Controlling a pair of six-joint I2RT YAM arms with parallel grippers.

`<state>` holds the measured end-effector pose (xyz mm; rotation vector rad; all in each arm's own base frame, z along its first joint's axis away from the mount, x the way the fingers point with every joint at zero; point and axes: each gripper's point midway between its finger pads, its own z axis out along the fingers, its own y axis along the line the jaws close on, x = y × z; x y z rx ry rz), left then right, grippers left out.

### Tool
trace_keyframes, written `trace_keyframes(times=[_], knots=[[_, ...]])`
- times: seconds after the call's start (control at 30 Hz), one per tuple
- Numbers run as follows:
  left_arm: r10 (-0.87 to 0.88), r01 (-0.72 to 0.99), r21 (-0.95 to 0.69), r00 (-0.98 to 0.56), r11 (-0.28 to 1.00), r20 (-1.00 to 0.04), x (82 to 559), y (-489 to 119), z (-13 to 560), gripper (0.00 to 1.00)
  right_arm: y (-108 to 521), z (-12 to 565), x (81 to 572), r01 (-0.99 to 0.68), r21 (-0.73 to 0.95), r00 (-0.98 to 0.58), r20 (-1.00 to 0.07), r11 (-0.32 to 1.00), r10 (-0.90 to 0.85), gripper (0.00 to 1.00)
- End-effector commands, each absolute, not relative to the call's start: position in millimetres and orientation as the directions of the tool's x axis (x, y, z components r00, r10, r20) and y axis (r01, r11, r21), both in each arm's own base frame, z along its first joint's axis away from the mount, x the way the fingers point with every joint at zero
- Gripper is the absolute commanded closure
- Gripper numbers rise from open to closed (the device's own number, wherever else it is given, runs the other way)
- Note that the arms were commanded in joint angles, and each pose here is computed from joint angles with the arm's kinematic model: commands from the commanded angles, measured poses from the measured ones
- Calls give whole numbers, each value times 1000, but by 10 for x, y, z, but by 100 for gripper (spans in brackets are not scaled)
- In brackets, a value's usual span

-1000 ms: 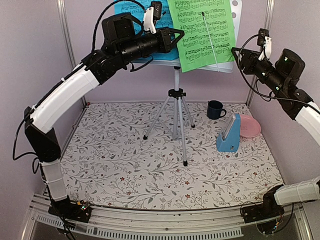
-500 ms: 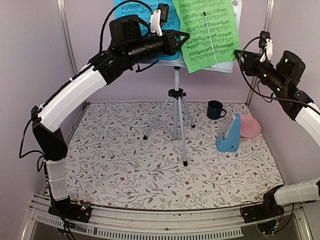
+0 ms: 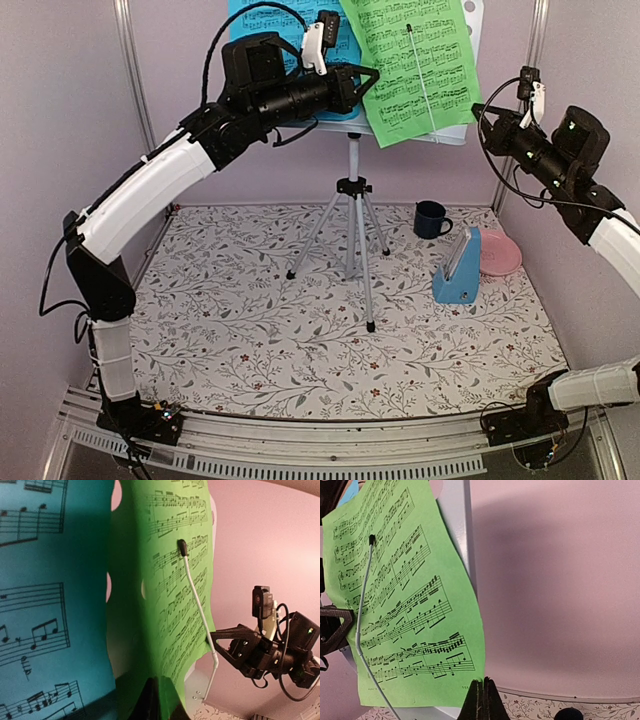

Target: Set up the instrument practice props

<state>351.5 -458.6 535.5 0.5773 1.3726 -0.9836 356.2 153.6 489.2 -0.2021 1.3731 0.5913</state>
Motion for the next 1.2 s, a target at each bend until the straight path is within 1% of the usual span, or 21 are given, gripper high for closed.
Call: trace_keyframes(times=[0.0,0.07,0.1,0.17,0.3,0.37,0.43,0.47,0.57,0.6,0.93,1.0,1.17], knots=[[-256,828,-206,-78,522,-963,3377,-4434,5498,88,1462,4983,3468,-503,202,120,-947,841,299,100],[-259,818,-209,-76,536,-963,3352,-4401,5488,79,1454,5025,3437,-507,204,131,-942,838,309,100],[-260,814,-212,-78,541,-963,3334,-4391,5475,75,1465,4935,3457,-506,210,114,-945,837,306,100],[-255,806,-219,-88,550,-963,3318,-4395,5395,74,1463,4915,3453,-507,214,113,-944,835,311,100],[-248,804,-228,-104,549,-963,3282,-4445,5301,74,1482,4907,3435,-522,221,108,-941,824,320,100],[-246,805,-231,-110,546,-963,3277,-4478,5270,75,1489,4900,3428,-526,226,103,-940,820,326,100],[-246,807,-234,-114,542,-963,3292,-4517,5234,80,1488,4890,3422,-527,227,102,-940,819,326,100],[-249,807,-236,-114,542,-962,3300,-4528,5231,83,1481,4892,3414,-526,229,103,-939,819,329,100],[-256,802,-234,-105,550,-961,3339,-4537,5251,97,1471,4871,3395,-525,231,105,-938,819,331,100],[-259,798,-233,-101,556,-961,3355,-4534,5261,100,1469,4872,3386,-526,232,105,-937,818,334,100],[-266,779,-183,-21,600,-964,3472,-4476,5514,100,1572,4712,3373,-574,273,48,-930,772,365,100],[-246,775,-176,-27,608,-969,3563,-4566,5385,100,1586,4698,3371,-582,278,43,-928,765,370,100],[-247,764,-172,-17,622,-969,3618,-4508,5411,100,1628,4701,3380,-601,285,34,-924,746,380,100]])
